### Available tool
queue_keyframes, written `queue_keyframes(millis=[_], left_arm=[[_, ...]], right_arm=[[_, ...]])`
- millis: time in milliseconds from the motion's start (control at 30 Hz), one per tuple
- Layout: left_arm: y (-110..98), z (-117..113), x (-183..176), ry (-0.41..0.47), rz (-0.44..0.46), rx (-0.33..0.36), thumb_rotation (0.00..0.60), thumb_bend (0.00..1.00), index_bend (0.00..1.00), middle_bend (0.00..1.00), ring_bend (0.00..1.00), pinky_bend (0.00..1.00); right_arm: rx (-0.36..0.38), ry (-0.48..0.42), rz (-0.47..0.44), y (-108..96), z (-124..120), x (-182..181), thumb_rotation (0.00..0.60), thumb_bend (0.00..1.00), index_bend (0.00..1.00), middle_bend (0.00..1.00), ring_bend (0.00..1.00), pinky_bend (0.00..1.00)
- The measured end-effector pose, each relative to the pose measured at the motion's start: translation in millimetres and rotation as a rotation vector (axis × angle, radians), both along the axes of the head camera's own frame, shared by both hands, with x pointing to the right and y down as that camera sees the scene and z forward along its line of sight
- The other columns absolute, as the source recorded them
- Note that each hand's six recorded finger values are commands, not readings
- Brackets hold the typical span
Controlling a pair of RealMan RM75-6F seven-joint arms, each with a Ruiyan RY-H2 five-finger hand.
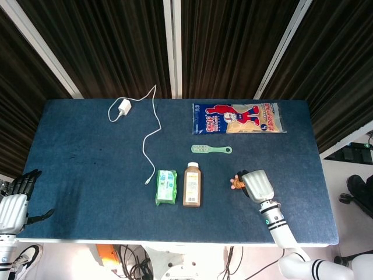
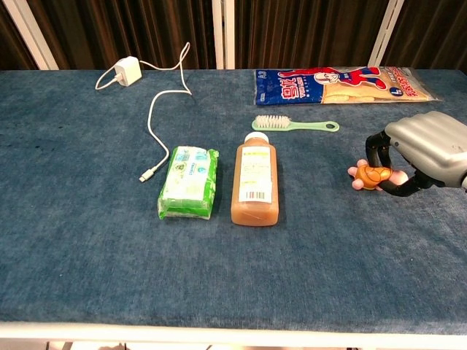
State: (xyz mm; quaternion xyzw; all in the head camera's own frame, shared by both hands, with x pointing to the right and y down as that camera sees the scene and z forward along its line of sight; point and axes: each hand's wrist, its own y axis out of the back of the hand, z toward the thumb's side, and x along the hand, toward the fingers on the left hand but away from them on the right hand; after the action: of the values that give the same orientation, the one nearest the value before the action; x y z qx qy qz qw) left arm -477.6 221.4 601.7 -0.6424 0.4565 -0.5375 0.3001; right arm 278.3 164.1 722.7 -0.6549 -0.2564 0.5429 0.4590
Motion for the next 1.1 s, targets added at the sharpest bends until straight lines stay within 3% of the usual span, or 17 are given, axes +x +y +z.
queue_keyframes(millis=[167, 233, 267, 300, 400, 467, 667, 833, 967, 1100], left_arm=[[0, -1, 1, 0.000, 0.002, 0.005, 0.600, 0.11, 0.06, 0.02, 0.00, 0.04], [-1, -2, 1, 0.000, 0.004, 0.007, 0.600, 0.11, 0.06, 0.02, 0.00, 0.04], [-1, -2, 2, -0.001, 0.005, 0.008, 0.600, 0.11, 0.06, 0.02, 0.00, 0.04], [-1, -2, 2, -0.001, 0.006, 0.008, 0.600, 0.11, 0.06, 0.02, 0.00, 0.04], [-1, -3, 3, -0.003, 0.008, 0.010, 0.600, 0.11, 0.06, 0.02, 0.00, 0.04], [-1, -3, 3, -0.002, 0.006, 0.010, 0.600, 0.11, 0.06, 0.02, 0.00, 0.04], [-2, -4, 6, -0.001, 0.006, 0.016, 0.600, 0.11, 0.06, 0.02, 0.00, 0.04], [-5, -7, 8, -0.007, 0.011, 0.023, 0.600, 0.11, 0.06, 0.02, 0.00, 0.04], [-5, -8, 6, -0.023, 0.010, 0.021, 0.600, 0.11, 0.06, 0.02, 0.00, 0.04], [-6, -10, 4, -0.029, 0.008, 0.029, 0.600, 0.11, 0.06, 0.02, 0.00, 0.04]], right_arm=[[0.007, -0.006, 0.012, 0, -2, 3, 0.600, 0.40, 0.99, 0.85, 0.84, 0.87], [0.001, -0.009, 0.019, 0, -3, 5, 0.600, 0.28, 0.86, 0.76, 0.71, 0.73], [-0.006, -0.008, 0.020, 1, -3, 6, 0.600, 0.18, 0.69, 0.66, 0.57, 0.58], [-0.014, -0.005, 0.020, 1, -4, 8, 0.600, 0.07, 0.45, 0.50, 0.37, 0.39], [-0.041, 0.003, 0.030, 0, -9, 16, 0.600, 0.00, 0.03, 0.08, 0.03, 0.04], [-0.056, -0.006, 0.048, -1, -14, 20, 0.600, 0.00, 0.00, 0.00, 0.00, 0.00], [-0.007, -0.073, 0.117, -12, -48, 35, 0.600, 0.00, 0.00, 0.00, 0.00, 0.00], [0.040, -0.134, 0.187, -8, -85, 55, 0.600, 0.00, 0.00, 0.00, 0.00, 0.00], [0.109, -0.115, 0.252, 7, -118, 91, 0.600, 0.00, 0.00, 0.00, 0.00, 0.00], [0.150, -0.090, 0.366, 37, -142, 134, 0.600, 0.00, 0.00, 0.00, 0.00, 0.00]])
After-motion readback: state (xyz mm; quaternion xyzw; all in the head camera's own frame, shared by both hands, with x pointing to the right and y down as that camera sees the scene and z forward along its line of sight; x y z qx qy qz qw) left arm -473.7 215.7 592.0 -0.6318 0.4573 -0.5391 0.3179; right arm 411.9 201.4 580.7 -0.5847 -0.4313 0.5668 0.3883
